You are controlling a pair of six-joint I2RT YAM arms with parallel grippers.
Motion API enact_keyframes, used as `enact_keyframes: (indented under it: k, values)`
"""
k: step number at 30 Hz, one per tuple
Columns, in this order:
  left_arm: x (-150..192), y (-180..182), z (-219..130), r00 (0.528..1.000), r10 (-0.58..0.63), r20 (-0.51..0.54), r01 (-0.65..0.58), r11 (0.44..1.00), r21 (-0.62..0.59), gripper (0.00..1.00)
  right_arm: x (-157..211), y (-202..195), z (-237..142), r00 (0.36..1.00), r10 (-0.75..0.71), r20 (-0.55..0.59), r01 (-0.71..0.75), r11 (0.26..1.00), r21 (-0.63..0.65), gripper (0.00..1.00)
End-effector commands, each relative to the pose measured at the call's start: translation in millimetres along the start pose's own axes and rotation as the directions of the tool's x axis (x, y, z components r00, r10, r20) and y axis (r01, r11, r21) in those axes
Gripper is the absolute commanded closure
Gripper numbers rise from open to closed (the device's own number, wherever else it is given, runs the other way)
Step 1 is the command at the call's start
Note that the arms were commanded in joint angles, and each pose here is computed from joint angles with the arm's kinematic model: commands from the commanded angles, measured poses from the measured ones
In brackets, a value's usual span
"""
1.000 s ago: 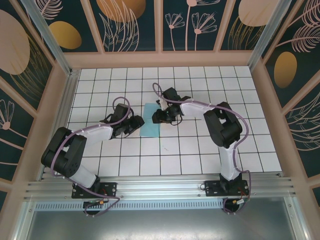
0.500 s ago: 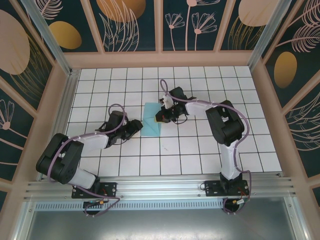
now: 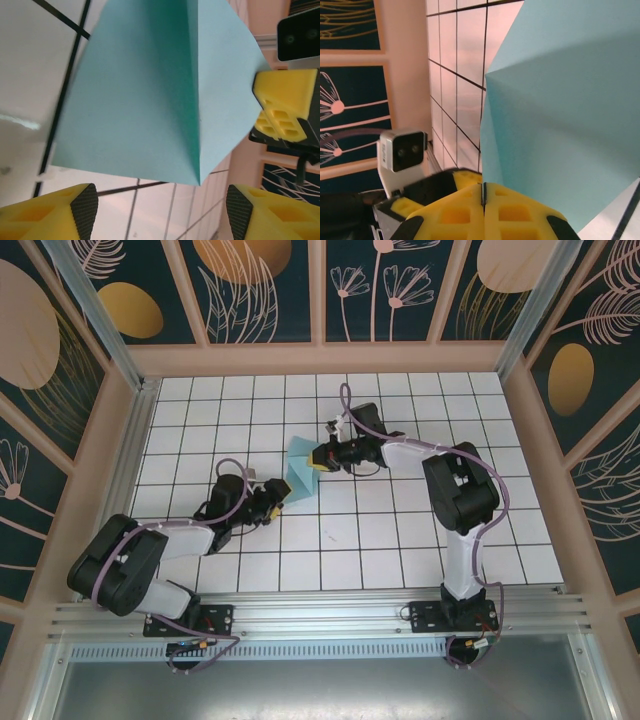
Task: Fold a paper plane with a square sheet of paper (pick it up from the middle)
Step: Turn over the paper at the center of the table.
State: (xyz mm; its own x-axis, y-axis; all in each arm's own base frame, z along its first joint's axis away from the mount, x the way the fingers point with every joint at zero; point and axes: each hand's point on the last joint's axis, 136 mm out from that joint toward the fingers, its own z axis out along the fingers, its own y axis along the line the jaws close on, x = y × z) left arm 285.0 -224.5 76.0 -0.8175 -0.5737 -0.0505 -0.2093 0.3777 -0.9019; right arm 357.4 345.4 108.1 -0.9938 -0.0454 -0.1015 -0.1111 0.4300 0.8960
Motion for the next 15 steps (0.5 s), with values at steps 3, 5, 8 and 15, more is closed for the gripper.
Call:
enact_keyframes:
  k: [3, 5, 8, 15]
  values:
    - [-0.4, -47.6, -7.2, 0.987, -0.154, 0.038, 0.140, 0.957, 0.256, 0.26, -8.7, 27.7, -12.2, 0.997, 0.047, 0.055, -0.043, 0.997, -0.068, 0.95]
    - [2.0, -52.3, -2.3, 0.982, -0.186, 0.042, 0.168, 0.947, 0.274, 0.25, -8.4, 29.9, -12.1, 0.996, 0.069, 0.058, -0.064, 0.994, -0.084, 0.95]
    - [3.4, -51.6, 6.3, 0.972, -0.232, 0.043, 0.212, 0.938, 0.276, 0.27, -7.5, 30.8, -13.1, 0.993, 0.101, 0.060, -0.095, 0.990, -0.103, 0.95]
    - [-0.2, -41.0, 13.4, 0.942, -0.328, 0.066, 0.298, 0.912, 0.281, 0.34, -8.0, 30.6, -14.4, 0.987, 0.149, 0.065, -0.140, 0.983, -0.123, 0.95]
